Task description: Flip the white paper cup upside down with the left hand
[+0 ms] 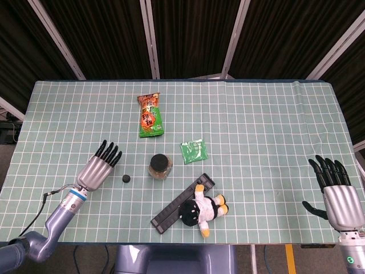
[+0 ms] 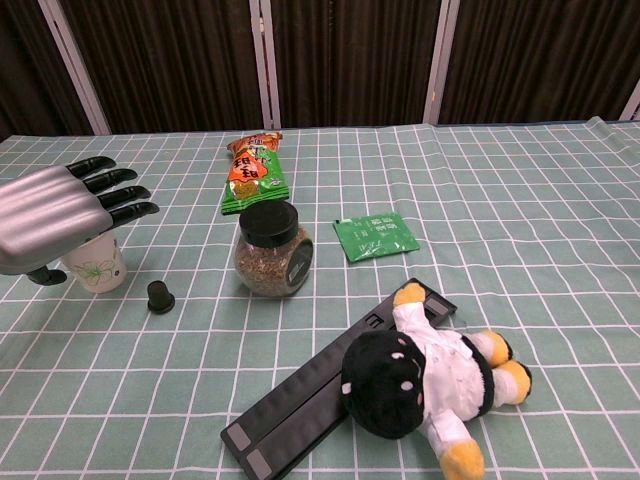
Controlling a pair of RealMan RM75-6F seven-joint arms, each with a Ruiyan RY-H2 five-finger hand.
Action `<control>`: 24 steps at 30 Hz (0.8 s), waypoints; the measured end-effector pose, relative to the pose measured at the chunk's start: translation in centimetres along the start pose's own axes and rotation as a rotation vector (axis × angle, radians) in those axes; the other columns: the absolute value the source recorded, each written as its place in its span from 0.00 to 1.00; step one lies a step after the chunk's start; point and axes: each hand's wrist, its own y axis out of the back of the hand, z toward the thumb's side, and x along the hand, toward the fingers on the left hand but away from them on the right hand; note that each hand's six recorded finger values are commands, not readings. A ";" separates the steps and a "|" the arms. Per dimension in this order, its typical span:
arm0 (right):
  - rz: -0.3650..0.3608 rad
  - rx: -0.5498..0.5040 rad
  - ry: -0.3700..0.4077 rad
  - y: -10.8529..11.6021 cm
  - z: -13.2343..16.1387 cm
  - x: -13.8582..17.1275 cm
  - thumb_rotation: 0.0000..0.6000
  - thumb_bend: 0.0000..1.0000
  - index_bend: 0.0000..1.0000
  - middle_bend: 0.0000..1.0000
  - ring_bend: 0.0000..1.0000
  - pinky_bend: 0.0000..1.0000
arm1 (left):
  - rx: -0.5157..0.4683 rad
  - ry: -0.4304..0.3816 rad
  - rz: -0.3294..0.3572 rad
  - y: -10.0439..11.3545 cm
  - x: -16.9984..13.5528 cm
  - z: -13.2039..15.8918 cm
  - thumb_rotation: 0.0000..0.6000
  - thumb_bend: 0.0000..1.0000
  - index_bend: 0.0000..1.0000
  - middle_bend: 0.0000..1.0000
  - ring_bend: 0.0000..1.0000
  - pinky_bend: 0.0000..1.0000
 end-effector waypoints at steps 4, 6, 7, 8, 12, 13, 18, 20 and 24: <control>-0.003 0.003 -0.005 0.0 -0.1 0.0 1.00 0.00 0.00 0.00 0.00 0.00 | 0.022 -0.011 0.007 0.0 0.6 0.5 1.00 0.05 0.36 0.29 0.22 0.27; -0.004 0.006 -0.009 0.0 -0.1 -0.1 1.00 0.00 0.00 0.00 0.00 0.00 | 0.021 -0.008 0.005 0.0 0.8 0.7 1.00 0.07 0.46 0.38 0.29 0.32; -0.004 0.006 -0.010 0.0 -0.2 -0.1 1.00 0.00 0.00 0.00 0.00 0.00 | 0.019 -0.005 0.004 0.0 0.9 0.7 1.00 0.08 0.50 0.41 0.31 0.34; -0.004 0.006 -0.011 0.0 -0.2 -0.1 1.00 0.00 0.00 0.00 0.00 0.00 | 0.018 -0.002 0.002 -0.1 1.0 0.7 1.00 0.09 0.52 0.43 0.32 0.35; -0.003 0.007 -0.014 0.0 -0.3 -0.1 1.00 0.00 0.00 0.00 0.00 0.00 | -0.014 0.024 -0.017 -0.5 1.0 0.2 1.00 0.09 0.53 0.43 0.33 0.36; -0.002 0.007 -0.014 0.0 -0.4 -0.1 1.00 0.00 0.00 0.00 0.00 0.00 | -0.028 0.032 -0.020 -0.5 1.0 0.0 1.00 0.09 0.53 0.43 0.33 0.36; -0.002 0.003 -0.013 0.1 -0.4 0.0 1.00 0.00 0.00 0.00 0.00 0.00 | -0.193 0.103 -0.046 -0.8 0.8 -1.7 1.00 0.09 0.53 0.43 0.33 0.36; -0.002 0.002 -0.012 0.1 -0.3 0.0 1.00 0.00 0.00 0.00 0.00 0.00 | -0.327 0.141 -0.066 -1.0 0.7 -2.7 1.00 0.09 0.53 0.43 0.33 0.36; 0.002 0.006 -0.006 0.0 -0.2 0.0 1.00 0.00 0.00 0.00 0.00 0.00 | -0.651 0.219 -0.102 -1.7 0.2 -5.0 1.00 0.09 0.53 0.42 0.32 0.36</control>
